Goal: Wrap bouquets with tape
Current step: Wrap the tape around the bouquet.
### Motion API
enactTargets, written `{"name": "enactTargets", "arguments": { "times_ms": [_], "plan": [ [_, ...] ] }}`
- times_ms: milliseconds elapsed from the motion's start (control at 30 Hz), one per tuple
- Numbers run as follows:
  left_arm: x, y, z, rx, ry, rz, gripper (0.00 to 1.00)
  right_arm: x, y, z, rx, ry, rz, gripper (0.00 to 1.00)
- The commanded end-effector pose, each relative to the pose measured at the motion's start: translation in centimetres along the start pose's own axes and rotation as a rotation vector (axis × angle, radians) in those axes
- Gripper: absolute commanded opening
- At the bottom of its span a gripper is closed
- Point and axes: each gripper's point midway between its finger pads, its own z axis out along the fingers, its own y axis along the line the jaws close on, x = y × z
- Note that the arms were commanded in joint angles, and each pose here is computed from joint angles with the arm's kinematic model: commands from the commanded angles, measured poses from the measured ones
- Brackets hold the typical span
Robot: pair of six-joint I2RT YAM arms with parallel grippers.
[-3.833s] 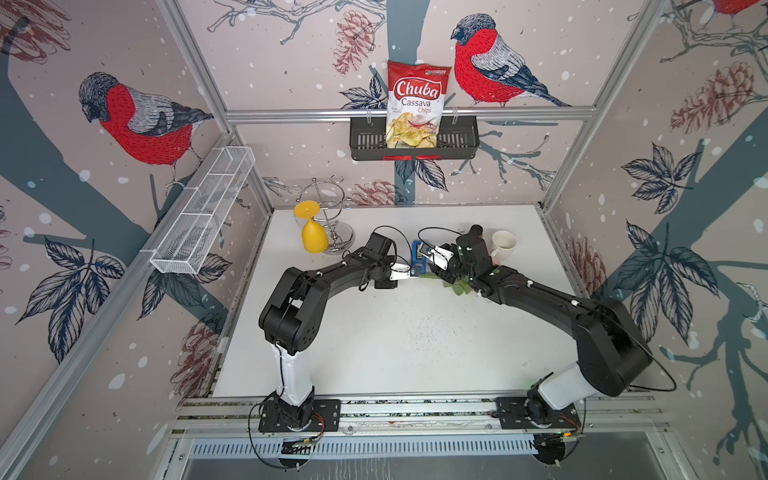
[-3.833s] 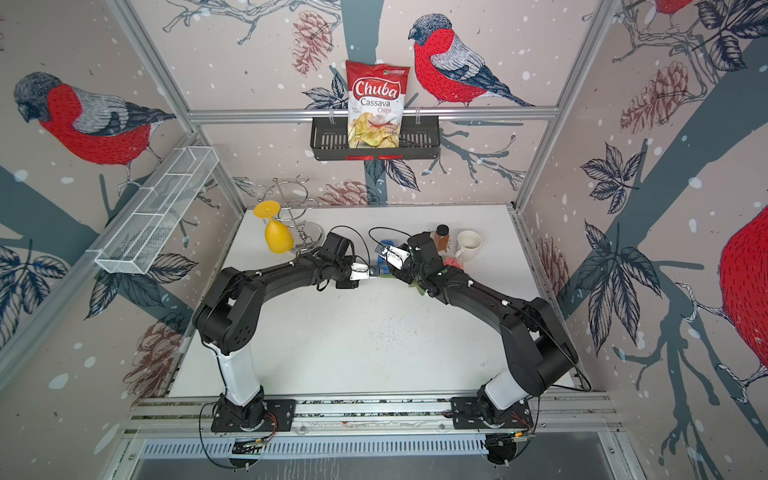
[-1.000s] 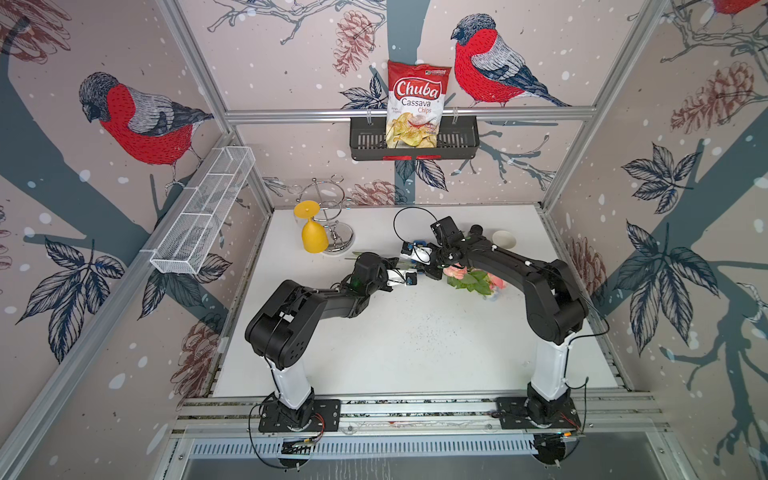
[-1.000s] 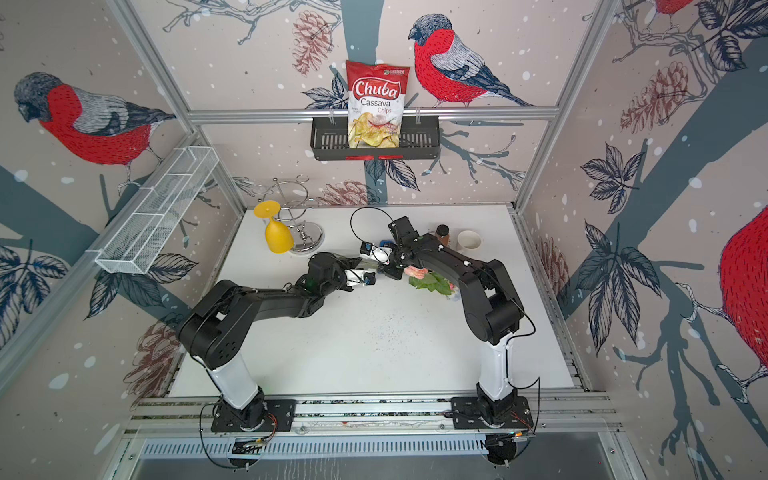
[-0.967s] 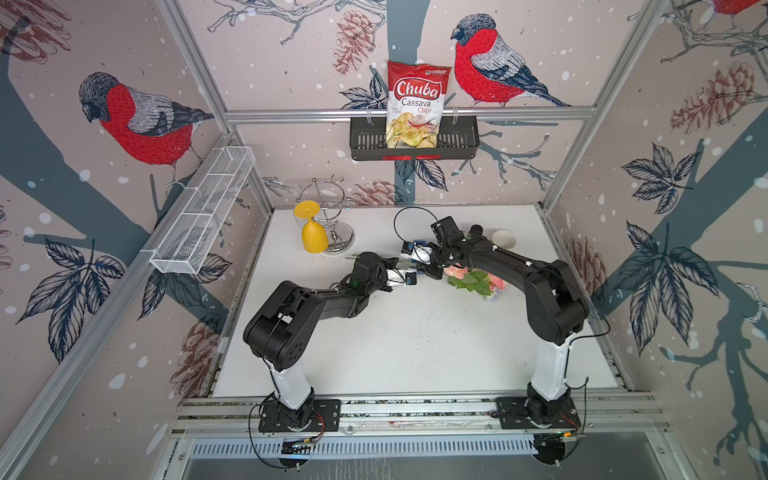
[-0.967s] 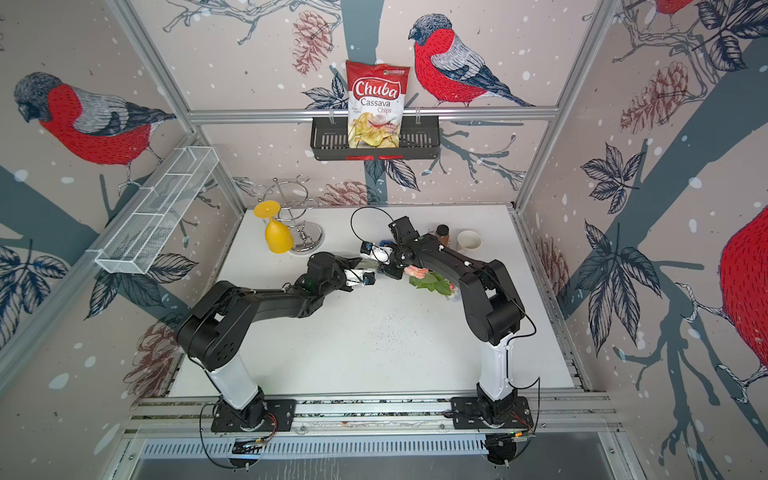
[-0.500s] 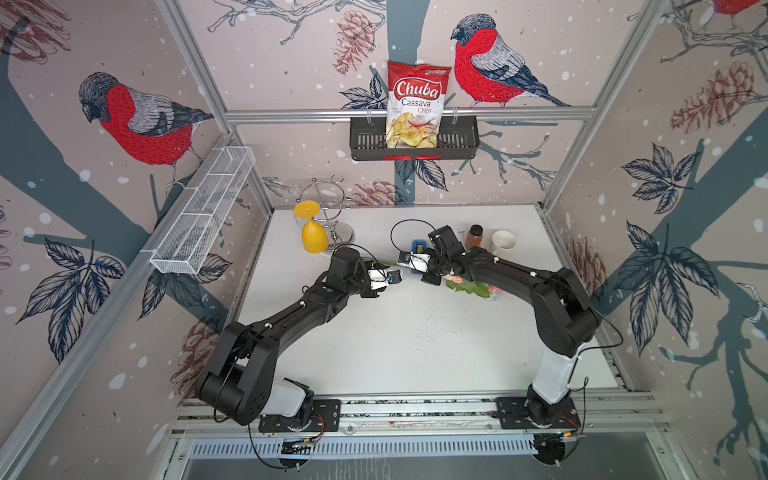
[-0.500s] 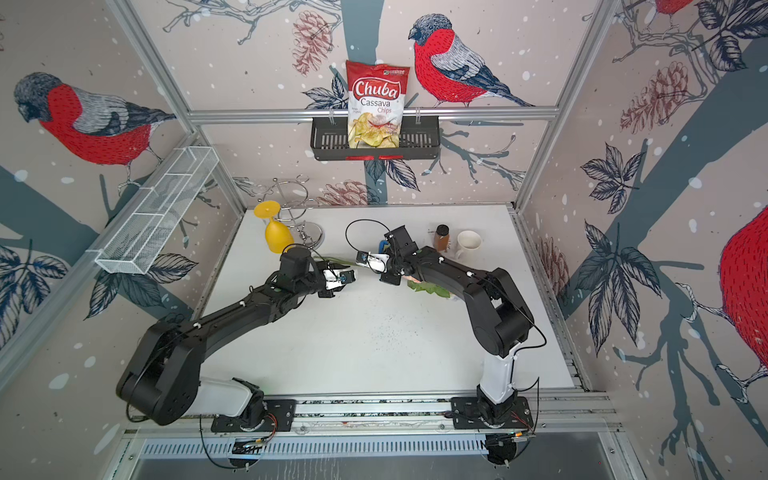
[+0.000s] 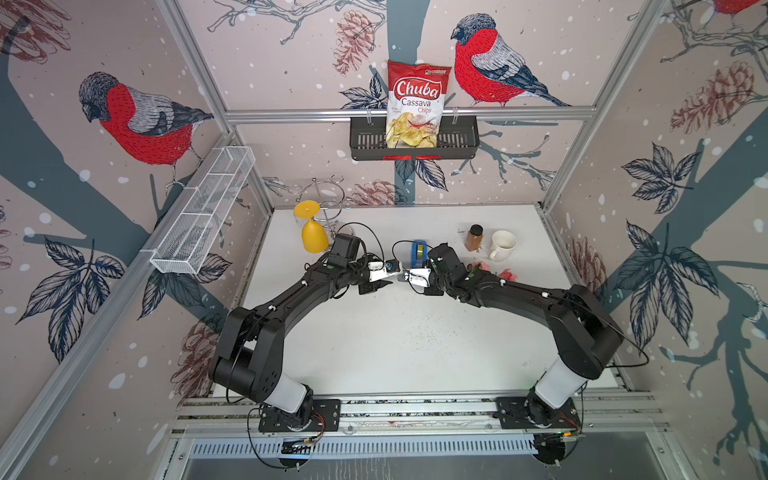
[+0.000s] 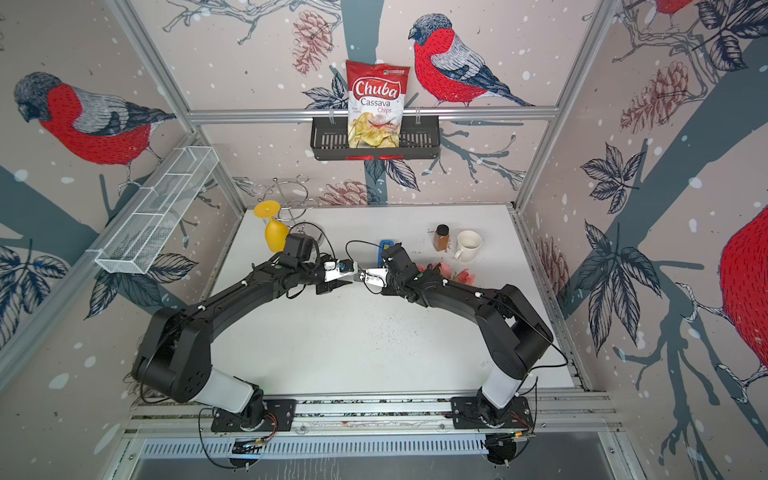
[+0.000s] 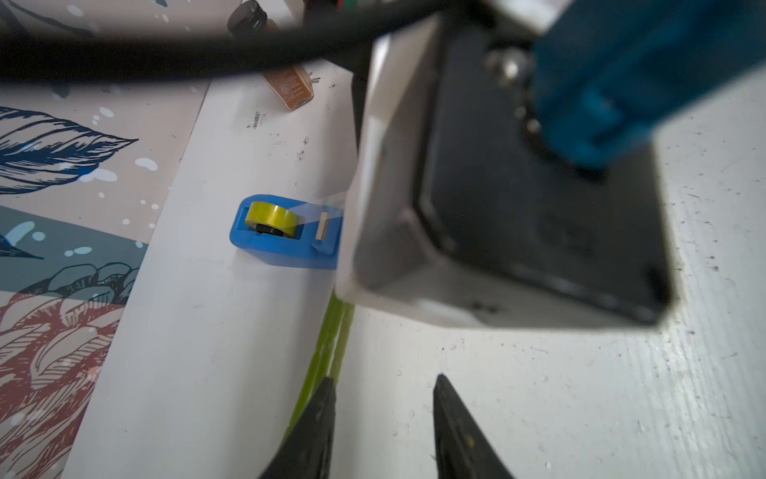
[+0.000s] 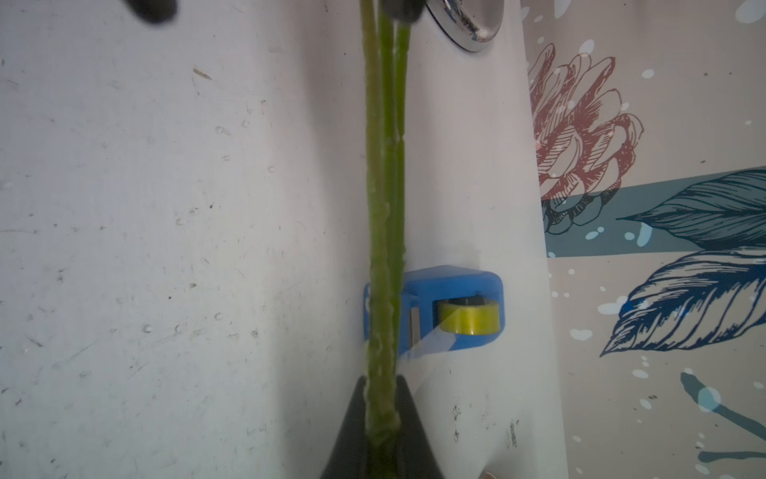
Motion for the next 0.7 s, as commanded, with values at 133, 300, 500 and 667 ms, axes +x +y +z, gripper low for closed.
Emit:
{"name": "enactTargets", "arguments": {
  "times_ms": [133,300,500,667],
  "plan": [
    [1.0,-1.0,0.9,0.122,0.037,-0.050,0.41,-0.3,-1.3,-0.4,0.094,-0.011,-0.053,0.00],
    [1.0,0.7,0.8,0.187,0.017,-0.103,0.42,0.3,-0.9,-0.2,0.107,0.018,-0.082,0.00],
    [1.4,0.9,1.8,0.330,0.029,-0.152,0.47,0.1,-0.8,-0.3,0.135,0.015,-0.113,0.00],
    [1.1,-0.2,2.2,0.454,-0.006,-0.187,0.48,0.0,-0.9,-0.6,0.162,0.019,-0.147,0.00]
  ]
}}
